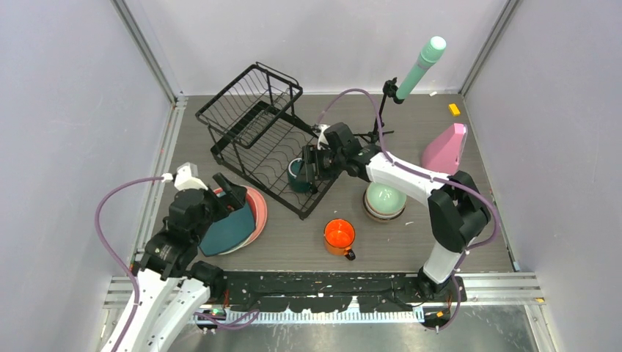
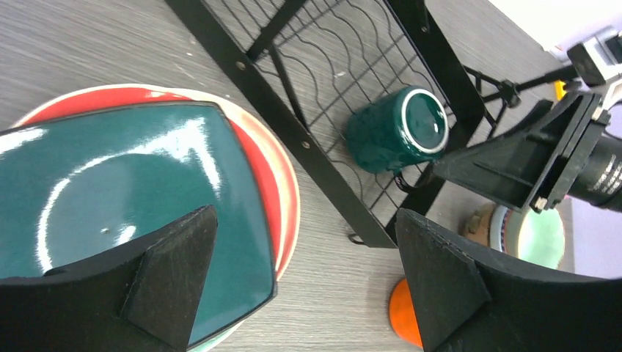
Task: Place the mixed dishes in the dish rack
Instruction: Move the cup to the dish rack.
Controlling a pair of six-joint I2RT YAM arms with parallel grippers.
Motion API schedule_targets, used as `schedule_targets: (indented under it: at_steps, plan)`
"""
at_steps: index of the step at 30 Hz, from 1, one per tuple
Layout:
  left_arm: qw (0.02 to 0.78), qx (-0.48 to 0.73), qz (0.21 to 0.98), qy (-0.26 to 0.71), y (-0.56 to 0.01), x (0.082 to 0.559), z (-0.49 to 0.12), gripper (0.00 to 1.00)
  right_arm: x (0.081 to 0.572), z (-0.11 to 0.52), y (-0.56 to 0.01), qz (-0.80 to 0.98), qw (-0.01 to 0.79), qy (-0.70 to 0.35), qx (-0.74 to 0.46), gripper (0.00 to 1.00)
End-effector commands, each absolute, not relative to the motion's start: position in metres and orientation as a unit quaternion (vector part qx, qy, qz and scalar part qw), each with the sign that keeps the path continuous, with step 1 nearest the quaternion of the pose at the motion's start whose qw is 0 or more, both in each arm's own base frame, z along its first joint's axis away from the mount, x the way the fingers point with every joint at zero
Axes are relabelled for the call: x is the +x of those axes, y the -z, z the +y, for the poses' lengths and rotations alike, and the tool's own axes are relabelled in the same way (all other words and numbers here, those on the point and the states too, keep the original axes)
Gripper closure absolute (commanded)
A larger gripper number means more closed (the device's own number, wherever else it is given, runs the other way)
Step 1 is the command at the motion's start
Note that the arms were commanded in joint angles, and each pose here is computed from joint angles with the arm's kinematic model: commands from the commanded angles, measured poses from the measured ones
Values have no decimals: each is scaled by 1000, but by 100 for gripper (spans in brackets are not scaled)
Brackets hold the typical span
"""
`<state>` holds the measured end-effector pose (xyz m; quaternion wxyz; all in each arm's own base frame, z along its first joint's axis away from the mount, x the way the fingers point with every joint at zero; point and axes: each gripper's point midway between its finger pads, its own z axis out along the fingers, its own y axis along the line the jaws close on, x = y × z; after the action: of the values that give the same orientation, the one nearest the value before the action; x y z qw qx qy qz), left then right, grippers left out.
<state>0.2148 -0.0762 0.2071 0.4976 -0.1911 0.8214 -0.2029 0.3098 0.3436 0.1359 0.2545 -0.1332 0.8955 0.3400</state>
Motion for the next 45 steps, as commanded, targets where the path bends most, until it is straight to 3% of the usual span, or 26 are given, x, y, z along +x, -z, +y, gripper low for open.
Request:
schedule_targets:
  at_steps: [1,11,14,19,26,32,36,41,45]
  plan:
    - [536,-224,800,149,-227,207,-44,5,317,349,-133,877,288,-339,-179,31]
    - [552,-237,788,138,-233,198,-32,2,347,363,-97,877,297,-313,-213,48]
    - [550,-240,789,134,-233,197,-30,2,358,383,-102,860,309,-342,-220,57]
    - [562,-245,781,122,-242,191,-21,2,366,417,-104,838,300,-391,-236,62]
    - [561,-251,779,125,-238,184,-19,2,341,446,-116,806,277,-451,-265,60]
    - [554,-245,784,133,-237,190,-26,2,328,430,-135,803,294,-450,-255,37]
    - [547,-240,790,137,-234,194,-31,2,327,415,-146,808,316,-440,-232,30]
    - [542,-237,794,139,-231,193,-32,2,341,393,-155,806,353,-443,-171,27]
    - [545,-236,792,142,-231,192,-32,2,355,384,-151,826,352,-423,-127,36]
